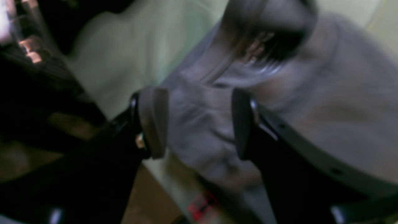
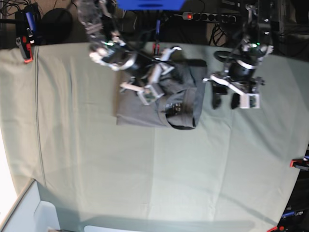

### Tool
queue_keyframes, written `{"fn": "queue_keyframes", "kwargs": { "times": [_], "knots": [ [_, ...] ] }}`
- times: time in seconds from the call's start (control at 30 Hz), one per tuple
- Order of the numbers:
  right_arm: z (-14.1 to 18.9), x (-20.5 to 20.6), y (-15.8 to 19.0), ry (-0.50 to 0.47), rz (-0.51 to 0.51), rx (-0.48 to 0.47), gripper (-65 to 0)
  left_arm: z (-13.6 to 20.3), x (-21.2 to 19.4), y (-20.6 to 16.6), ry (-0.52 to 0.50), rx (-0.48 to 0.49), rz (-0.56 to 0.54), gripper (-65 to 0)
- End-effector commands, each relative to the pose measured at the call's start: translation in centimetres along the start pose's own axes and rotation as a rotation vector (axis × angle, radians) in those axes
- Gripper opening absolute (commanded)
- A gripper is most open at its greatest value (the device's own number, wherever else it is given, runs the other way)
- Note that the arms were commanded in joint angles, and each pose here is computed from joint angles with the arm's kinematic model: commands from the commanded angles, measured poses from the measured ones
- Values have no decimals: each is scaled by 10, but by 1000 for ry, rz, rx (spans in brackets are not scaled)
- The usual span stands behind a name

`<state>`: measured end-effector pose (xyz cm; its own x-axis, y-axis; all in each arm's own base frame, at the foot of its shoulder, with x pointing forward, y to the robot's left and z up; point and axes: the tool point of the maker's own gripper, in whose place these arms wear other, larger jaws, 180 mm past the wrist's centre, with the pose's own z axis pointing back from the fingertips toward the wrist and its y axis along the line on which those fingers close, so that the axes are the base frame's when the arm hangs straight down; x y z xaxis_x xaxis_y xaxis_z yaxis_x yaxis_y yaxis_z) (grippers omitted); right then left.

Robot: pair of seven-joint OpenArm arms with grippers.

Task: Layout the t-shirt on the table in an organized manner, then fold the t-shirt properly
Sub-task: 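Grasp the folded grey shirt edges with both grippers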

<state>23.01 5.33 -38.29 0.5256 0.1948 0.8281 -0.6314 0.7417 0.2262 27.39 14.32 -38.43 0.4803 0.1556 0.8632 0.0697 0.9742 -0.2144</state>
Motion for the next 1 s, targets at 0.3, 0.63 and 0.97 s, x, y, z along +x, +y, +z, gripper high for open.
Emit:
{"fn": "queue_keyframes", "kwargs": {
  "times": [0.3,0.63,0.97],
  "knots": [
    [50,13,-52,-70,3,-166,-320,-18,-14,-46,30,-134,47,-165],
    [56,-4,-54,-34,-23,-182,-323,-38,-24,-69,71,-200,65,-166],
    [61,-15,-53,-5,-22,-181,-324,-50,-36,-61,108,-190,155,-418]
  ]
}}
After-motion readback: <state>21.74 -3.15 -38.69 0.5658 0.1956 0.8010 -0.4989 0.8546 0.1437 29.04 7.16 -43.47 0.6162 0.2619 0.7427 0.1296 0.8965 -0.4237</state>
